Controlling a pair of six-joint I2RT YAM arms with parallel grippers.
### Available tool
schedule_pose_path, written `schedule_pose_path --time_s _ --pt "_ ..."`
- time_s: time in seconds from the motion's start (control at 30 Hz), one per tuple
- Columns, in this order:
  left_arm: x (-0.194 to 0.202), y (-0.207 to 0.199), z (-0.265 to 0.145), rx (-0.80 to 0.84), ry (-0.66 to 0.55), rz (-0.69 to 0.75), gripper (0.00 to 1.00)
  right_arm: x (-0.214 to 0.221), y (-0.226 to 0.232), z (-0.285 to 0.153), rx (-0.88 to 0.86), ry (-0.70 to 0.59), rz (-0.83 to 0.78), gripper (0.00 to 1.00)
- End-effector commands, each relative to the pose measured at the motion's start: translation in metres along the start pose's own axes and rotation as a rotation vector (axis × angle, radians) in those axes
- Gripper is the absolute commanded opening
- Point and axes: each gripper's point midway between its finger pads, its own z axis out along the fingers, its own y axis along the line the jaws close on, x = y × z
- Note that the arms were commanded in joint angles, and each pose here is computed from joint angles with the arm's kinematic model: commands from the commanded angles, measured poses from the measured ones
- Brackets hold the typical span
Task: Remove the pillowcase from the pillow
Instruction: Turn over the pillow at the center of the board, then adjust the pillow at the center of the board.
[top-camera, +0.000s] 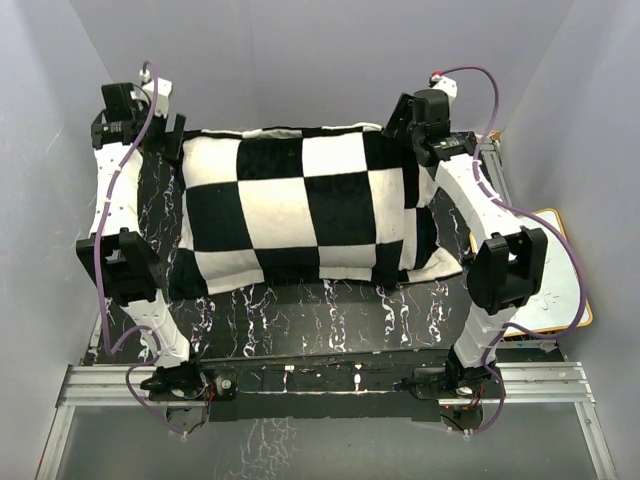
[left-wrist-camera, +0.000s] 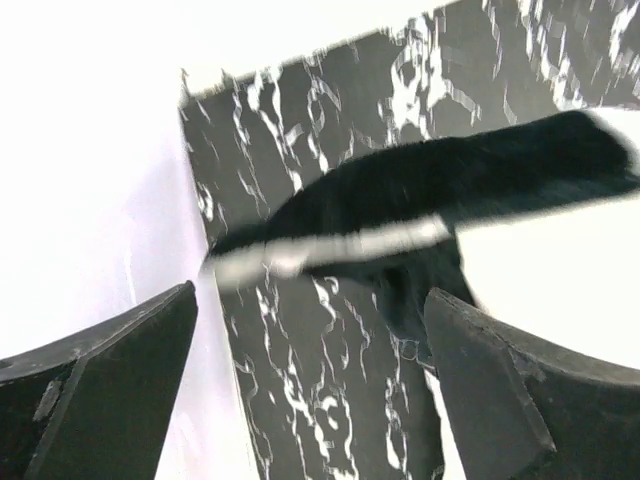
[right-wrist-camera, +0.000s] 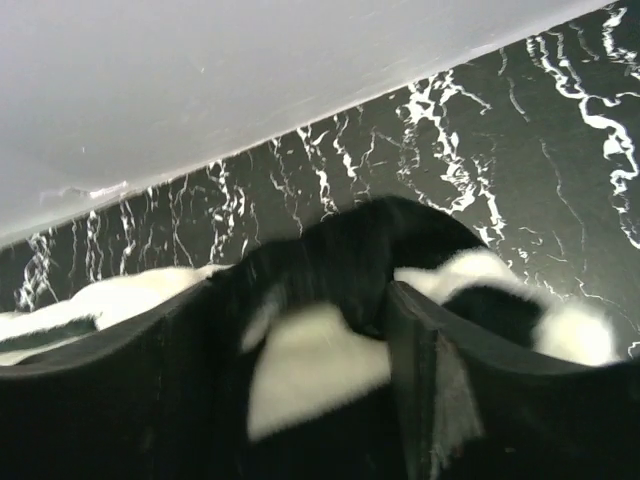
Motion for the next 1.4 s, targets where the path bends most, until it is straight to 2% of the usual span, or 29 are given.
schedule_pose_path --time_s 0.0,0.17,0.3,0.43,0.57,0.7,0.8,0.87,0.97,1.07,1.27,1.37 --pt "-0.088 -0.012 -0.081 0.026 -0.23 0.018 0.97 -0.084 0.015 -0.042 -0.09 -0.194 0.046 0.77" --pt "-0.058 -0.103 -0.099 0.251 -0.181 0.19 0.97 -0.079 0.013 -0.05 -0.128 -0.181 0.08 0.85" --pt "-0.023 -0.156 -0.099 0.386 -0.149 0.233 0.97 -0.054 0.003 -0.05 -0.13 -0.117 0.099 0.86" --pt "0.006 -0.181 -0.079 0.436 -0.086 0.236 0.97 -0.026 0.002 -0.056 -0.188 -0.038 0.109 0.87" --pt "0.016 -0.18 -0.049 0.386 -0.068 0.247 0.93 0.007 0.01 -0.058 -0.3 0.057 0.102 0.87" --pt "0.031 -0.18 -0.029 0.373 -0.013 0.249 0.81 0.026 0.015 -0.055 -0.354 0.125 0.087 0.87" --pt "0.046 -0.184 -0.026 0.383 0.016 0.248 0.69 0.022 0.019 -0.056 -0.375 0.116 0.069 0.88" --pt "0.055 -0.186 -0.026 0.385 0.023 0.255 0.56 0.016 0.024 -0.056 -0.393 0.105 0.052 0.87" --pt "0.072 -0.188 -0.028 0.378 0.035 0.272 0.3 0.006 0.028 -0.054 -0.404 0.087 0.031 0.87" --pt "0.09 -0.186 -0.029 0.363 0.062 0.285 0.15 -0.004 0.031 -0.048 -0.396 0.074 0.016 0.85" --pt "0.115 -0.169 -0.031 0.338 0.104 0.249 0.0 0.001 0.048 -0.033 -0.451 0.116 0.035 0.79" --pt "0.124 -0.158 -0.036 0.325 0.117 0.238 0.0 0.017 0.068 -0.031 -0.488 0.149 0.014 0.78"
